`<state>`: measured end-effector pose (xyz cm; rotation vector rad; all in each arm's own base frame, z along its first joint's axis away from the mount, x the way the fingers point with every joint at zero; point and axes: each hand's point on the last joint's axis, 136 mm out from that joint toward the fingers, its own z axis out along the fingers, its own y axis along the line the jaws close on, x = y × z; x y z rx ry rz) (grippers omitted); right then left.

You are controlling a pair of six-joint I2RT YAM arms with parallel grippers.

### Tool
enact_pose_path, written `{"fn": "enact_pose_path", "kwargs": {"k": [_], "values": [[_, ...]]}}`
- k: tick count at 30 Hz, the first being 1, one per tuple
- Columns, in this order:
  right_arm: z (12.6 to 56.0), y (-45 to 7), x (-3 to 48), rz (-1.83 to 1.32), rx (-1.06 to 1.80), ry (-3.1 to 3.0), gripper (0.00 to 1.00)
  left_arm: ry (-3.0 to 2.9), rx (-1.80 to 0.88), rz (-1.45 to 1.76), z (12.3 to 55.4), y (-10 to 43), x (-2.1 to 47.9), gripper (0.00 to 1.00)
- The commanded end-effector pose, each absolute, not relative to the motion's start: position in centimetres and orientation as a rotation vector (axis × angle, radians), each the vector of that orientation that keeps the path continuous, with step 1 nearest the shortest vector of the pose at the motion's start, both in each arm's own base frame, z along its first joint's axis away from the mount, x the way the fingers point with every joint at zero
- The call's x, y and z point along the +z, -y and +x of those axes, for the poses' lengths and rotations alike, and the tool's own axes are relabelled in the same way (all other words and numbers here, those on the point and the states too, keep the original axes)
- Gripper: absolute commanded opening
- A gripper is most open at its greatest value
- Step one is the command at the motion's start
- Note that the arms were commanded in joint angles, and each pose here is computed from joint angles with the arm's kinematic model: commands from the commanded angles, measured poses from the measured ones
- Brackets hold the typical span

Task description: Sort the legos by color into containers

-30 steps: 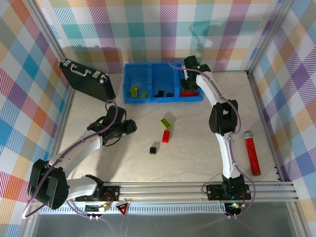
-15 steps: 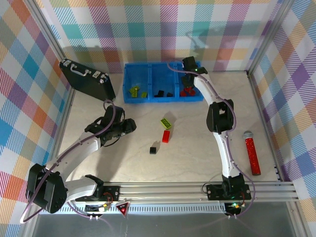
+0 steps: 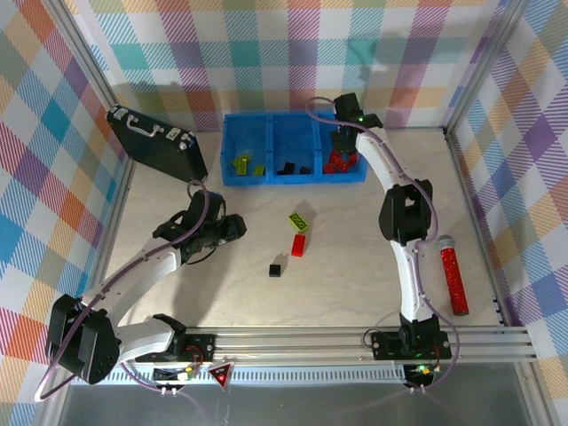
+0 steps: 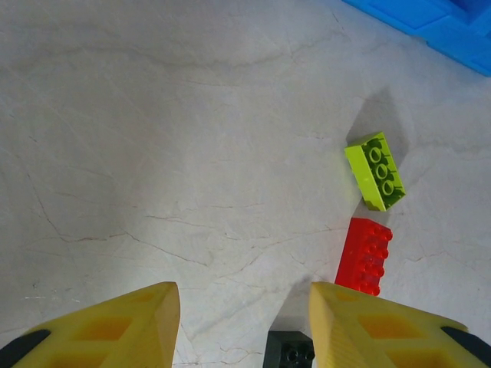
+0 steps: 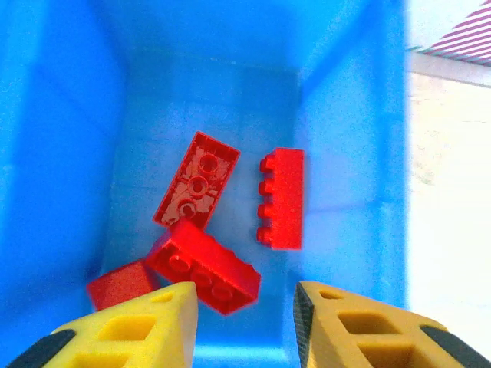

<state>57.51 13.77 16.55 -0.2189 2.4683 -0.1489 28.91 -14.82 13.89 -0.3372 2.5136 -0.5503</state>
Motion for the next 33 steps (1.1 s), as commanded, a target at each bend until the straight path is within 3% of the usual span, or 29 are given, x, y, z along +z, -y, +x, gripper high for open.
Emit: {"fn": "enact_pose_path", "kwargs": {"k": [1, 17, 33], "values": [[55.4, -15.0, 21.0, -0.196, -0.038, -2.423, 0.4, -2.535, -0.569, -0.3, 28.7, 15.9, 14.1, 0.48], [45.3, -14.8, 22.5, -0.138, 0.15, -2.472, 0.42, -2.653, -0.384, -0.211, 25.3, 18.8, 12.5, 0.48], [39.7, -12.9, 22.3, -0.093, 0.168, -2.482, 0.43, -2.817, -0.16, -0.049, 22.2, 23.8, 8.2, 0.52]]}}
